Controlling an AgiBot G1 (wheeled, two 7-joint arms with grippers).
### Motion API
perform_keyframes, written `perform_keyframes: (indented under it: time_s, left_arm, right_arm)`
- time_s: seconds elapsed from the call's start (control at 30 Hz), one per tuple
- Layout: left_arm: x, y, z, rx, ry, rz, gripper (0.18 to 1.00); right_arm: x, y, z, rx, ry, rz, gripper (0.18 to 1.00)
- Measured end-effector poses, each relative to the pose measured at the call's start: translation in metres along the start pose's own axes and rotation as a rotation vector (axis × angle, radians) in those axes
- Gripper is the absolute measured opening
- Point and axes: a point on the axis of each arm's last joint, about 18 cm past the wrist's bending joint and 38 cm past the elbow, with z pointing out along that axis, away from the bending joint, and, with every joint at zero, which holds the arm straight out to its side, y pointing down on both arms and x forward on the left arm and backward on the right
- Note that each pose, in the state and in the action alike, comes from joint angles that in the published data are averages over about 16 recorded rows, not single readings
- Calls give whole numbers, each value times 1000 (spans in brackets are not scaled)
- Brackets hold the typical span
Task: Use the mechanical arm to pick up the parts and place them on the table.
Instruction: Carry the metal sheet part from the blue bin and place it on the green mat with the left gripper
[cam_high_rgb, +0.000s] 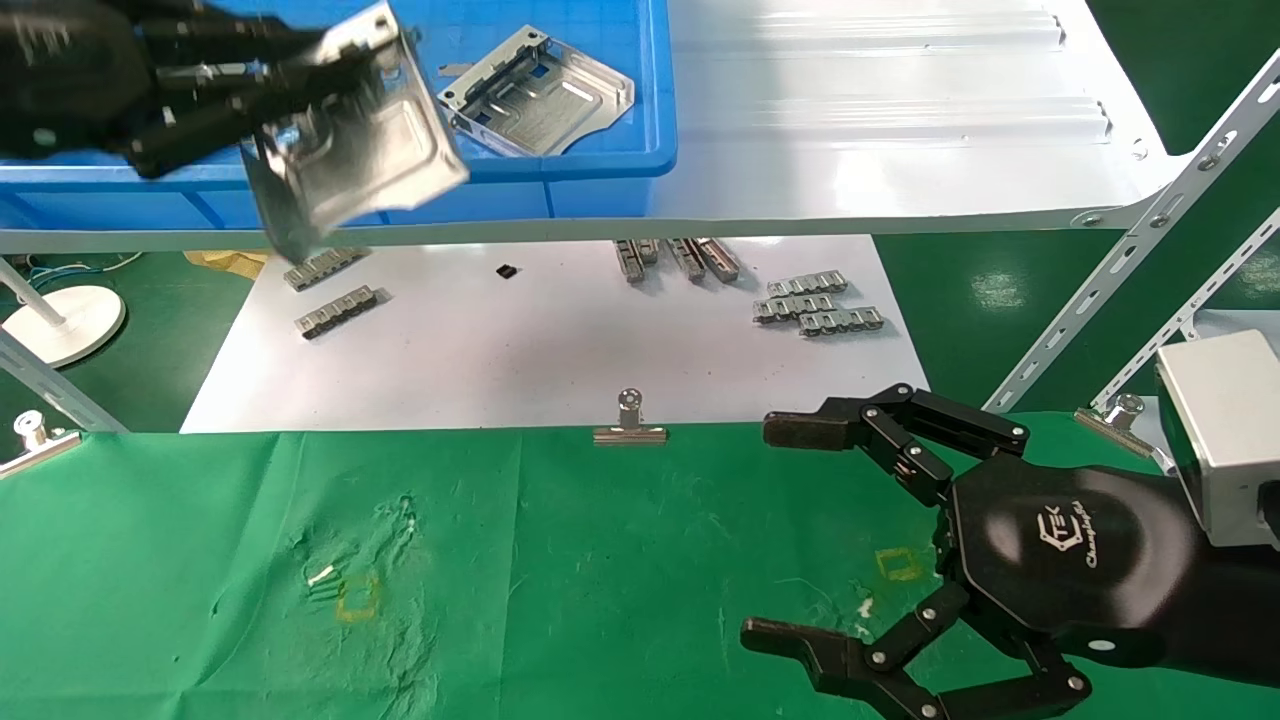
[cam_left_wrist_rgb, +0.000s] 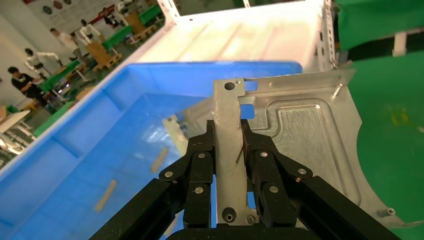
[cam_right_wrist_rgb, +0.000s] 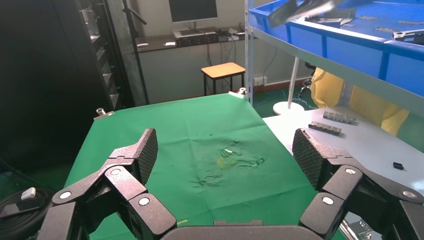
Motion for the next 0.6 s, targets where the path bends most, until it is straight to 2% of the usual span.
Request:
perform_keyframes:
  time_s: [0.3, 0.6]
  left_arm:
    - [63, 64, -25, -66, 121, 152, 270]
    - [125, 133, -41, -190, 270, 234, 270]
  right_arm:
    - [0, 0, 0, 0, 0, 0, 1000]
    - [0, 0, 0, 0, 0, 0, 1000]
